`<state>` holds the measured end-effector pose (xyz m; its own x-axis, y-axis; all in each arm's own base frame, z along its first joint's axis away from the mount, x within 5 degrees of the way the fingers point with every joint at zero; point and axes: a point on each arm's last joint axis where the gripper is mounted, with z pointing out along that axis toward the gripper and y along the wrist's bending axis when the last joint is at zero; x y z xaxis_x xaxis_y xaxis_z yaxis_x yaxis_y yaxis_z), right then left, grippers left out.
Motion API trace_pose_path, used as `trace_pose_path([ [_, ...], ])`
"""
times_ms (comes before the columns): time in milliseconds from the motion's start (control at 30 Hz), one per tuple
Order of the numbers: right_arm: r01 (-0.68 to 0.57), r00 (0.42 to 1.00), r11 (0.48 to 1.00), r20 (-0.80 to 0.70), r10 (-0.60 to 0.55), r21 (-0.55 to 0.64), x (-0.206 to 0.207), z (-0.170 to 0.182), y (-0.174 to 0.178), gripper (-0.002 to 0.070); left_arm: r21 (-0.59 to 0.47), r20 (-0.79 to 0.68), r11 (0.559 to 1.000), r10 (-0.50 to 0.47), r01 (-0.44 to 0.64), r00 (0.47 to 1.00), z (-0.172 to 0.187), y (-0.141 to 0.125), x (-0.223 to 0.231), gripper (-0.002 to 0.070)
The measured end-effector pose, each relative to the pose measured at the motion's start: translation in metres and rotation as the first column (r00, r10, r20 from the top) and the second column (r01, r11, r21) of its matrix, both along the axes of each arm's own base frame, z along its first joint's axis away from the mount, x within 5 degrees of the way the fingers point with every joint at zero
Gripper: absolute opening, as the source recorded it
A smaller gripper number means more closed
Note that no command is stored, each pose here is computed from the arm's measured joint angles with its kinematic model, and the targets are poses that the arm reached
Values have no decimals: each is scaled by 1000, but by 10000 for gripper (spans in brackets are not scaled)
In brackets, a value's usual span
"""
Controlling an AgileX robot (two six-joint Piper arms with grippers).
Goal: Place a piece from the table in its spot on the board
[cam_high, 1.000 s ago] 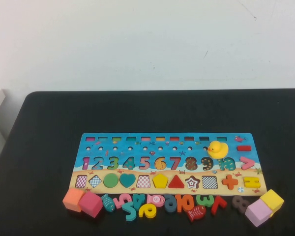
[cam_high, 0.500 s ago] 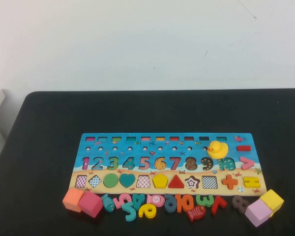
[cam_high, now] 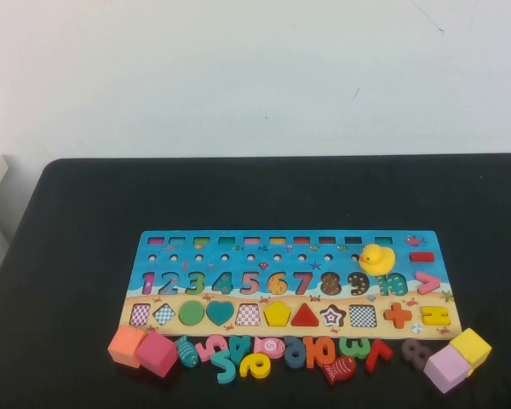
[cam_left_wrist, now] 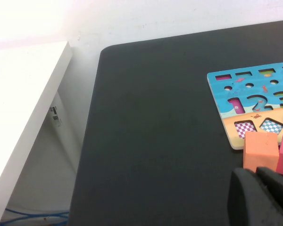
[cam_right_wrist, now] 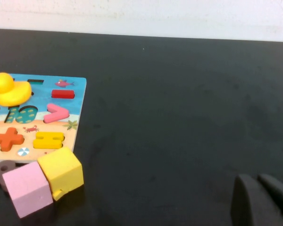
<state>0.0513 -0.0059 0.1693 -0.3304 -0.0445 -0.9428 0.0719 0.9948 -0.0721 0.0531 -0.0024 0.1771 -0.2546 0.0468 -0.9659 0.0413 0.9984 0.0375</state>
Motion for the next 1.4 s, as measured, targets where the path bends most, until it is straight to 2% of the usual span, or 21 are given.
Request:
trace_pose_path([
  [400,0,1000,1000,0,0,0,0,0,0,19,-32,-2,999,-3,3,1000,0,-1,0,-3],
  [1400,0,1000,1000,0,0,0,0,0,0,19,-34,-2,999,-4,4,1000,0,-1,0,-3],
])
